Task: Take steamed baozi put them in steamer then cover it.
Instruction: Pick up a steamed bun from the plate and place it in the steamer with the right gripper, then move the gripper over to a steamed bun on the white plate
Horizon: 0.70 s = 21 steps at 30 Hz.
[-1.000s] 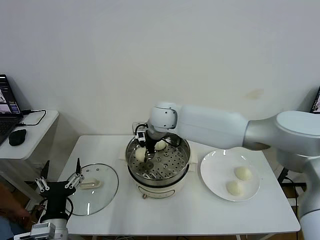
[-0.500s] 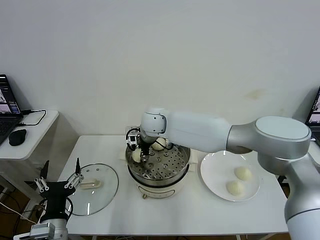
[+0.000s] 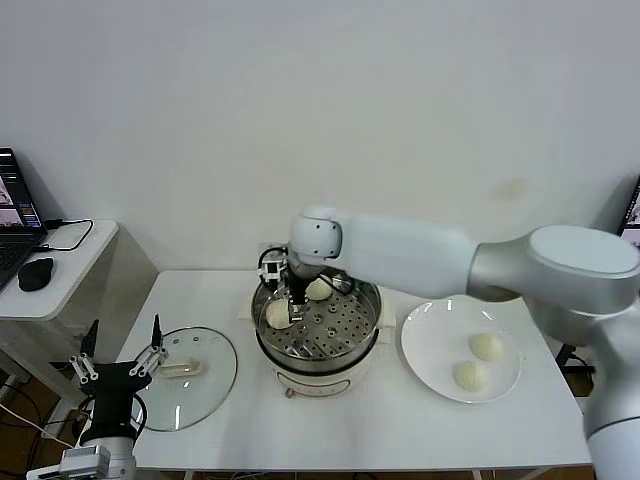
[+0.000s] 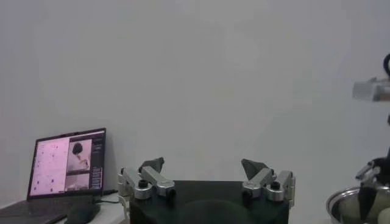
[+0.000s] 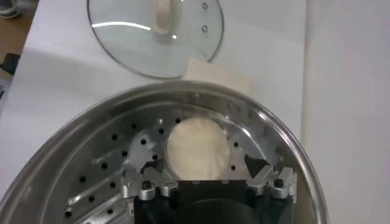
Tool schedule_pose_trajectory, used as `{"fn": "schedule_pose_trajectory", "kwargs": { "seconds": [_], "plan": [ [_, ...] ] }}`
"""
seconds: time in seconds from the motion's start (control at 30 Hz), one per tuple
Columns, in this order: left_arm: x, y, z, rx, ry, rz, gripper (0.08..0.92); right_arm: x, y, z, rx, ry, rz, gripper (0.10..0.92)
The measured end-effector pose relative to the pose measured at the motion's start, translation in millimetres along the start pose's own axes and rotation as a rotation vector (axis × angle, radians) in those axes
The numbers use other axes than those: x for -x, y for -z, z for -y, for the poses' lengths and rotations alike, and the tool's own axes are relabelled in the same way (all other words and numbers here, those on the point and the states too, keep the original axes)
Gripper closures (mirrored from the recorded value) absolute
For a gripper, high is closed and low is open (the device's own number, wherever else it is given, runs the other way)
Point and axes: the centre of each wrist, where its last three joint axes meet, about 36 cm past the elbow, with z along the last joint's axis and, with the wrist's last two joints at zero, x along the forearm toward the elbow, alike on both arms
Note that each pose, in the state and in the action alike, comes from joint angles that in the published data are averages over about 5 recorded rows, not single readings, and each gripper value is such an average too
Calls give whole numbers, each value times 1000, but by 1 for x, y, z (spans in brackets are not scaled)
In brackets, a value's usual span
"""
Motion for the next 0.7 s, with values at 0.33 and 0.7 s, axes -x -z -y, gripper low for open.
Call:
{"fn": "schedule_pose_trajectory", "kwargs": {
  "seconds": [0.33, 0.7],
  "plan": [
    [-2, 5, 4, 1, -26, 6, 177, -96, -82, -17, 11, -4, -36, 200],
    [-10, 5, 10, 7, -46, -5, 177, -126, -209, -66, 65, 11, -91, 199]
  ]
}}
